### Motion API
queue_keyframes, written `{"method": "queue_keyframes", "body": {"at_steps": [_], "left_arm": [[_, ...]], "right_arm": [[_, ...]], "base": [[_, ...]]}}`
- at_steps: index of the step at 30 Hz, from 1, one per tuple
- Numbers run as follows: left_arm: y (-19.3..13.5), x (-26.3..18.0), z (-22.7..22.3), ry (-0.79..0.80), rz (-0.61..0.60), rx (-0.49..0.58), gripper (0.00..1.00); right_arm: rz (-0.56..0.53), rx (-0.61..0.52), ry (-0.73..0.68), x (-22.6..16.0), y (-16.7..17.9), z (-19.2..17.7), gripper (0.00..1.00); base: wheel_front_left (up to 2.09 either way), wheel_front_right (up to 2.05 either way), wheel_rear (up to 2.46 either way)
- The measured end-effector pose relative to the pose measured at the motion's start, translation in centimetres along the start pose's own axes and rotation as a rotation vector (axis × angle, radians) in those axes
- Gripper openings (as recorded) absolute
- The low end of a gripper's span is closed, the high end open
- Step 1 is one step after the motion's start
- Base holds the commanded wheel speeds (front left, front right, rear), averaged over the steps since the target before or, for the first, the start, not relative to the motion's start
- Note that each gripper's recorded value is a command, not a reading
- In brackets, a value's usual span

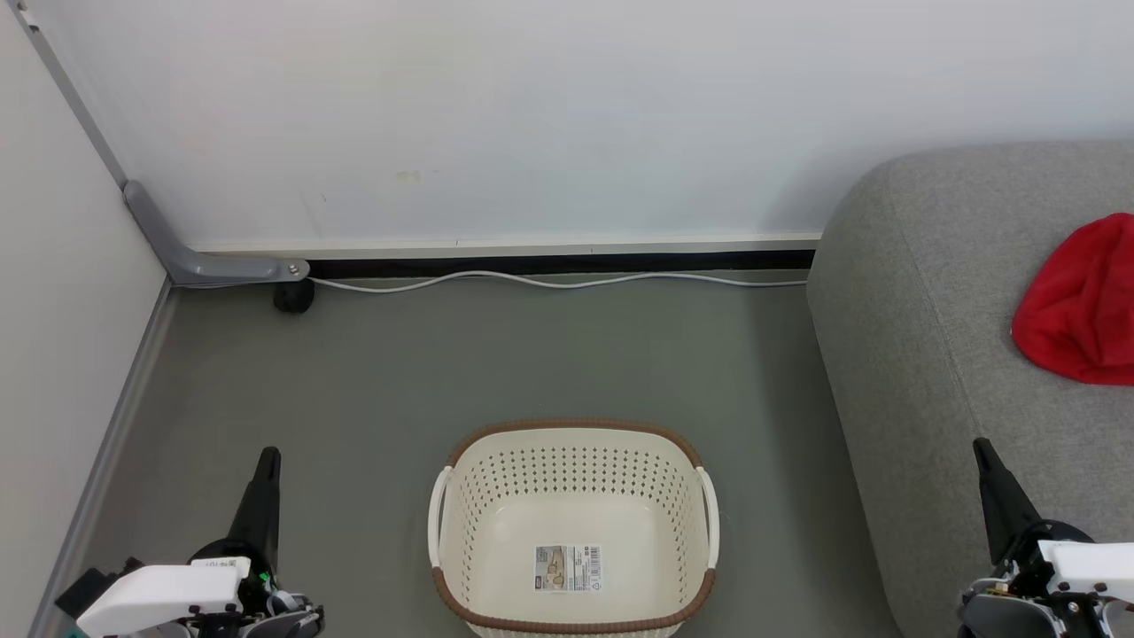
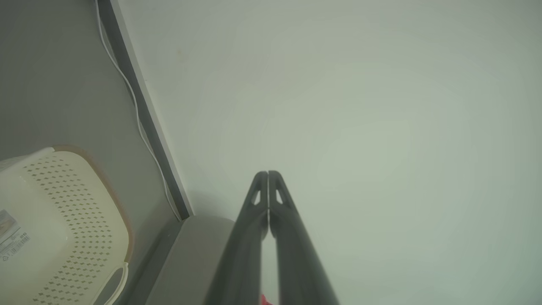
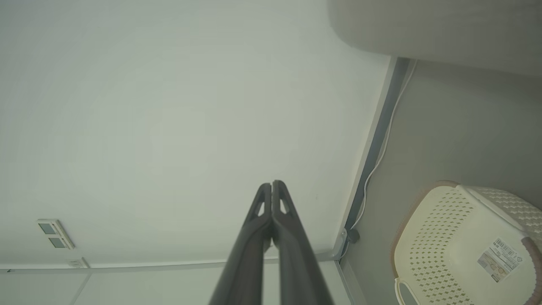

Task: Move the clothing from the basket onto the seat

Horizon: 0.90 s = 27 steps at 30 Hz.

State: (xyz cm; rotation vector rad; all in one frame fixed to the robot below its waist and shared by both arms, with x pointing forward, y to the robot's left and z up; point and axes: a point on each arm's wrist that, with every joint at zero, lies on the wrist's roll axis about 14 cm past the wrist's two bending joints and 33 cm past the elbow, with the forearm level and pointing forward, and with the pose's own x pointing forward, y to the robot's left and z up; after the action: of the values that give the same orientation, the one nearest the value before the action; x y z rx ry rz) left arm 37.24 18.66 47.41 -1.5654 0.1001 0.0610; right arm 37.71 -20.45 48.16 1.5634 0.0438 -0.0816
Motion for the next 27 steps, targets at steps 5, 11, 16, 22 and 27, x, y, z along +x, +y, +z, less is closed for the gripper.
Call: {"method": "queue_keyframes", "body": {"at_steps": [5,11,16,22,27], "left_arm": [[-0.03,0.0,0.04,-0.002,-0.002,-0.018,0.0],[-0.03,0.0,0.05,-0.002,-0.002,-0.018,0.0],[-0.03,0.0,0.05,-0.002,-0.002,-0.018,0.0],[-0.04,0.0,0.05,-0.002,-0.002,-0.018,0.0],[-0.04,0.0,0.05,-0.002,-0.002,-0.018,0.0]], "right_arm": [[0.002,0.011,-0.001,0.0,0.03,0.02,0.0],[0.002,0.011,-0.001,0.0,0.04,0.03,0.0],[0.002,0.011,-0.001,0.0,0.05,0.03,0.0],[0.002,0.011,-0.001,0.0,0.05,0.03,0.0],[0.002,0.011,-0.001,0.0,0.05,0.03,0.0]], "base": [[0.0,0.0,0.0],[0.0,0.0,0.0],[0.0,0.0,0.0],[0.0,0.0,0.0],[0.0,0.0,0.0]]}}
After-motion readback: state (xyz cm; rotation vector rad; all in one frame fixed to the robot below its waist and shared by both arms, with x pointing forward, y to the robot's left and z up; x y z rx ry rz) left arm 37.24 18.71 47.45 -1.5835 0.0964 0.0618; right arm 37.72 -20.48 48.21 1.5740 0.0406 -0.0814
